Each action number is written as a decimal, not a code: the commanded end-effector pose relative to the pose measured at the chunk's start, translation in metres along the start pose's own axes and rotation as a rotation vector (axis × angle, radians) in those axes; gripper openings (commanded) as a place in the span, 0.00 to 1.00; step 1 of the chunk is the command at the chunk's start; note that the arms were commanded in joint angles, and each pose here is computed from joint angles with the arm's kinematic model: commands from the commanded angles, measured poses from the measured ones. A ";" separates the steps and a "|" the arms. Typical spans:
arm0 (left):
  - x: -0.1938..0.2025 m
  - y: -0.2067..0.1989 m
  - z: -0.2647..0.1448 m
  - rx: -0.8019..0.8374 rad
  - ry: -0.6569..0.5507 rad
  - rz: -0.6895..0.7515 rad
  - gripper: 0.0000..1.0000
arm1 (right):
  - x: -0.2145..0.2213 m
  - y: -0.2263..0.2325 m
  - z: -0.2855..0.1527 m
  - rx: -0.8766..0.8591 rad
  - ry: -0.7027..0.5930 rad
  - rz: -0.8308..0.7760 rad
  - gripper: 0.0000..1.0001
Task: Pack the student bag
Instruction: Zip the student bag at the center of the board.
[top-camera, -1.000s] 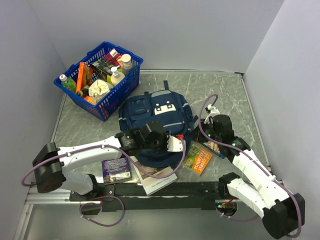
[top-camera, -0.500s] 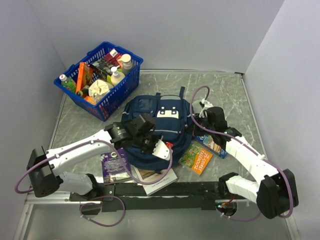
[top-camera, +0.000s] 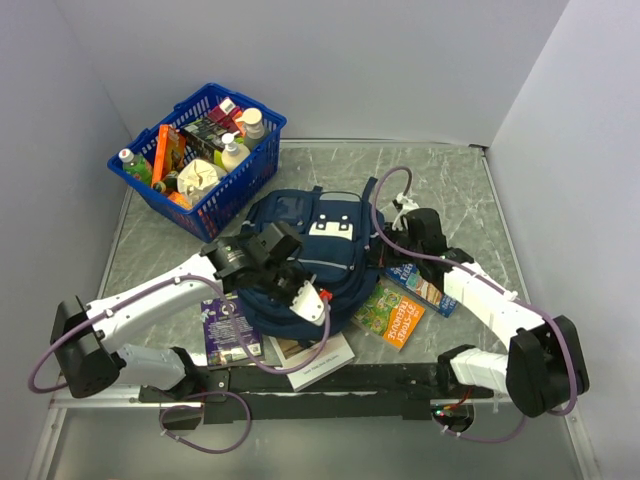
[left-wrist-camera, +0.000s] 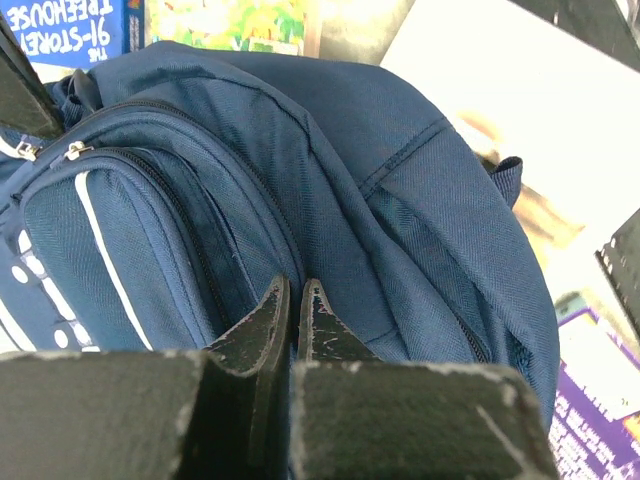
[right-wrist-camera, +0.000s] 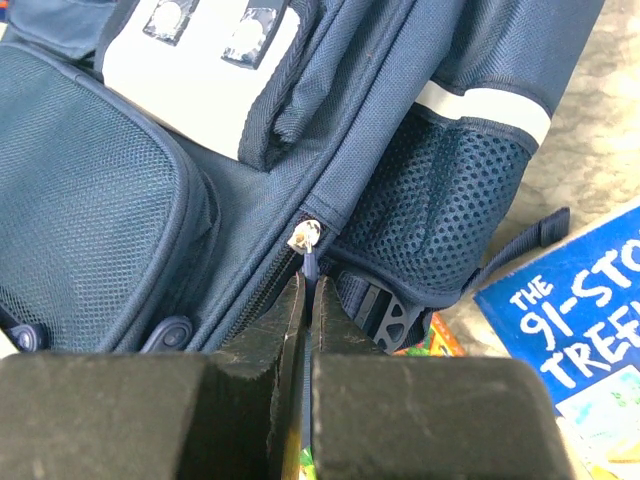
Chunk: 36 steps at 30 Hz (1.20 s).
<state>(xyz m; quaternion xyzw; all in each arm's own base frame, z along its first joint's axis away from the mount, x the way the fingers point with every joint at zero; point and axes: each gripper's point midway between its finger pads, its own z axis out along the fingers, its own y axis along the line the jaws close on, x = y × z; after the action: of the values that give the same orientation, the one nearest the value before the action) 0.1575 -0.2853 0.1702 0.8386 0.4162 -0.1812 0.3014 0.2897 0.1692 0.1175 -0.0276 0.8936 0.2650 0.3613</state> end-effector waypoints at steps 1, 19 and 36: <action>0.001 -0.059 -0.019 0.193 -0.037 0.000 0.01 | -0.084 -0.018 0.000 0.141 -0.304 0.020 0.00; 0.054 -0.082 -0.074 0.153 0.178 -0.031 0.01 | -0.124 -0.078 -0.026 0.502 -0.559 0.171 0.00; 0.024 -0.019 -0.075 0.023 0.050 -0.135 0.01 | -0.089 -0.052 -0.038 0.319 -0.488 0.076 0.83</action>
<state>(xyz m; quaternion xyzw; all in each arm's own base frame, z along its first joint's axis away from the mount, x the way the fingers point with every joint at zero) 0.1627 -0.2010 0.1692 0.8369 0.4684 -0.1499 0.2404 0.3549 0.0985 0.1520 0.1487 0.8449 0.1263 0.4981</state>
